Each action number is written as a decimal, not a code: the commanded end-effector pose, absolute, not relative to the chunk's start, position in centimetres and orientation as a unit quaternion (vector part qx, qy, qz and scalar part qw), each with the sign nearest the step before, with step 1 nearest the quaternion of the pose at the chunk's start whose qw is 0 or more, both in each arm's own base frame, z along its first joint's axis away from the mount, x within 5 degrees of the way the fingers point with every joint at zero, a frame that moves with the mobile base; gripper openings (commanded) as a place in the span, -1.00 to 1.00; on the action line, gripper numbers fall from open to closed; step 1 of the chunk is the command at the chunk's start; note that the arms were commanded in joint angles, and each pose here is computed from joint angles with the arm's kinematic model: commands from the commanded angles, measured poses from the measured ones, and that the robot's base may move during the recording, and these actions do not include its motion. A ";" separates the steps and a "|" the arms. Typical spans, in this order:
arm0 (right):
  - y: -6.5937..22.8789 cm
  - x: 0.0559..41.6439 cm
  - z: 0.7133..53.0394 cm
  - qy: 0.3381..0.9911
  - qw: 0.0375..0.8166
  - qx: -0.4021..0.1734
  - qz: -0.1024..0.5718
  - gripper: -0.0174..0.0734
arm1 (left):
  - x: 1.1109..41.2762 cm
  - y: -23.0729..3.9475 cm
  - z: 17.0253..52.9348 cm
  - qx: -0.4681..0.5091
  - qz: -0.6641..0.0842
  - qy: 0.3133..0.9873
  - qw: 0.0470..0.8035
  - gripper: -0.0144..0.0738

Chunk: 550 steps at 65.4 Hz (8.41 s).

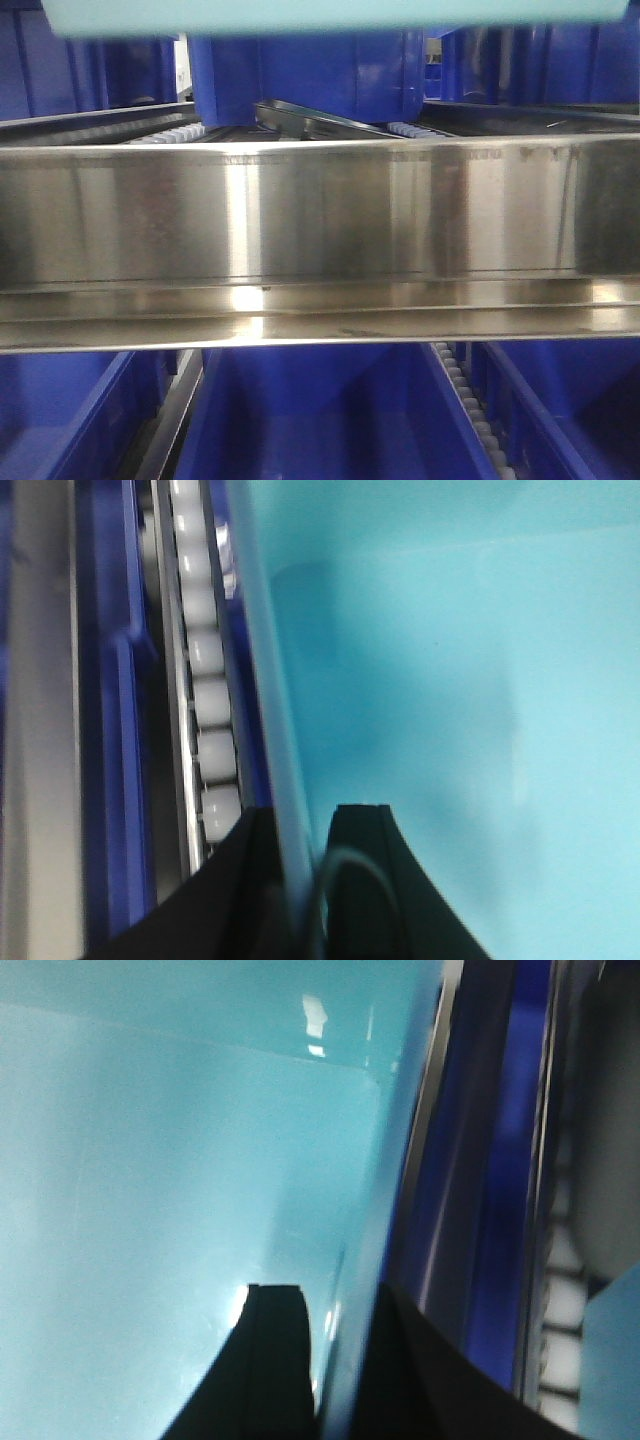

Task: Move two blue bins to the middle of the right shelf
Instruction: 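Lift the teal bin with both grippers and pull it off the shelf, then hold the teal bin with both grippers and turn the base away, then drive forward along the aisle holding the teal bin in both grippers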

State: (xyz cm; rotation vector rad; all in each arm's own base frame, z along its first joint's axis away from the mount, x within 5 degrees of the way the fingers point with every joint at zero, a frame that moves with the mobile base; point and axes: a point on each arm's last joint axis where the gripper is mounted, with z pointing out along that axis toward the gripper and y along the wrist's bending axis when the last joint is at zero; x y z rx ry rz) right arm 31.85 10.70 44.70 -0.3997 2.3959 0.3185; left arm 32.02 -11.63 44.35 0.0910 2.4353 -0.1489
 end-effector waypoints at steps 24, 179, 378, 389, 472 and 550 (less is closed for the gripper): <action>10.2 30.7 49.8 0.848 0.492 -0.147 0.133 -0.95 | 30.5 -11.2 49.8 0.041 -0.108 0.861 0.495 -0.92; 10.2 31.0 50.2 0.834 0.516 -0.142 0.136 -0.95 | 30.6 -10.9 49.9 0.042 -0.088 0.859 0.503 -0.92; 10.3 31.1 50.1 0.834 0.515 -0.142 0.136 -0.95 | 30.6 -10.9 49.9 0.042 -0.088 0.859 0.503 -0.92; 10.3 31.1 50.1 0.834 0.515 -0.142 0.136 -0.95 | 30.6 -10.9 49.9 0.042 -0.088 0.859 0.503 -0.92; 10.3 31.1 50.1 0.834 0.515 -0.142 0.136 -0.95 | 30.6 -10.9 49.9 0.042 -0.088 0.859 0.503 -0.92; 10.3 31.2 50.0 0.835 0.514 -0.142 0.135 -0.95 | 31.9 -11.5 49.1 0.044 -0.088 0.859 0.503 -0.92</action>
